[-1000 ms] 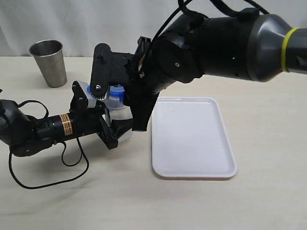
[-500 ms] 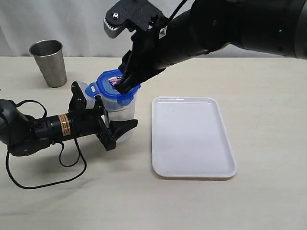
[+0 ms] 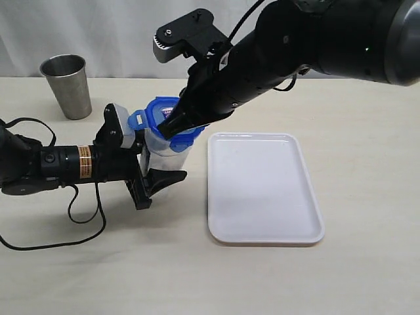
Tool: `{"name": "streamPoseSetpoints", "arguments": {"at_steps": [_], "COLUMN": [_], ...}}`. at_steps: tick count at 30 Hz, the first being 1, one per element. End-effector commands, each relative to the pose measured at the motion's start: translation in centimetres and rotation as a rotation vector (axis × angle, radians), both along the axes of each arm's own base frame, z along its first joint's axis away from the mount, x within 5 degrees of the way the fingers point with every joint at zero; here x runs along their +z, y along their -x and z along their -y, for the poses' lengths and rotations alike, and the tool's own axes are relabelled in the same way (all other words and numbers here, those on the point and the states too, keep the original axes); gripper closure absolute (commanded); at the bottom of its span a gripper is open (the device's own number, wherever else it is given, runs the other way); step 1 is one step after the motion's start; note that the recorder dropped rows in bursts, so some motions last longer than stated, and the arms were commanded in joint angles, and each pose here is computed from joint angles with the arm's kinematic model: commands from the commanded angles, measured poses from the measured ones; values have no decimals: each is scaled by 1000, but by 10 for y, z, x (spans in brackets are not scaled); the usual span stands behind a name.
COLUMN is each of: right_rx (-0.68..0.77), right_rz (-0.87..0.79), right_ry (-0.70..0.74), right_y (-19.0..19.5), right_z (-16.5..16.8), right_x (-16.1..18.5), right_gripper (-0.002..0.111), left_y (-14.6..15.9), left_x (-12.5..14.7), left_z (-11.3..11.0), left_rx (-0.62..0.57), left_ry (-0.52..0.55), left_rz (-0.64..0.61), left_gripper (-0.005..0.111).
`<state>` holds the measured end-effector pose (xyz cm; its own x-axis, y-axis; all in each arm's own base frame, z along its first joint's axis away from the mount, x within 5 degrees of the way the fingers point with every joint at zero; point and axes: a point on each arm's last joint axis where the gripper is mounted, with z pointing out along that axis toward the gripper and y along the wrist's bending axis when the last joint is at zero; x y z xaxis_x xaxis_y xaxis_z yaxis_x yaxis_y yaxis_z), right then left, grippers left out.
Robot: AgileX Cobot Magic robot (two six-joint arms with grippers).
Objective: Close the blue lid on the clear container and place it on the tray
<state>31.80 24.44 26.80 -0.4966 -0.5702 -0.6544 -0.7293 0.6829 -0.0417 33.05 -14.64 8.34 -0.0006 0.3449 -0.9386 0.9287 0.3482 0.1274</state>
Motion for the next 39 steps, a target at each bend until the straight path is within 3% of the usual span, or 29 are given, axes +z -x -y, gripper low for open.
{"name": "streamPoseSetpoints", "arguments": {"at_steps": [1,8,17,26,30,39], "right_rx": [-71,-90,-110,-180,-112,-150], "right_rz": [-71,-126,-122,-126,-211,-264], "right_ry": [64,89,85,-177,-315,-117], "right_y": [-11,-18,-24,-21,-8,-11], "right_z": [17,19,25,32,22,1], "right_x": [-15,-35,-32,61,81,40], "right_gripper": [104,104,102,63,61,61], "left_y": [0,0,-1,-3,-3,-3], "left_x": [10,11,8,1,1,1], "left_z": [2,2,1,-3,-3,-3], "left_rx": [-8,-12,1,35,34,37], "left_ry": [60,70,36,-46,-46,-49], "left_rz": [20,24,14,-7,-4,-6], "left_gripper": [107,107,107,107,107,107]}}
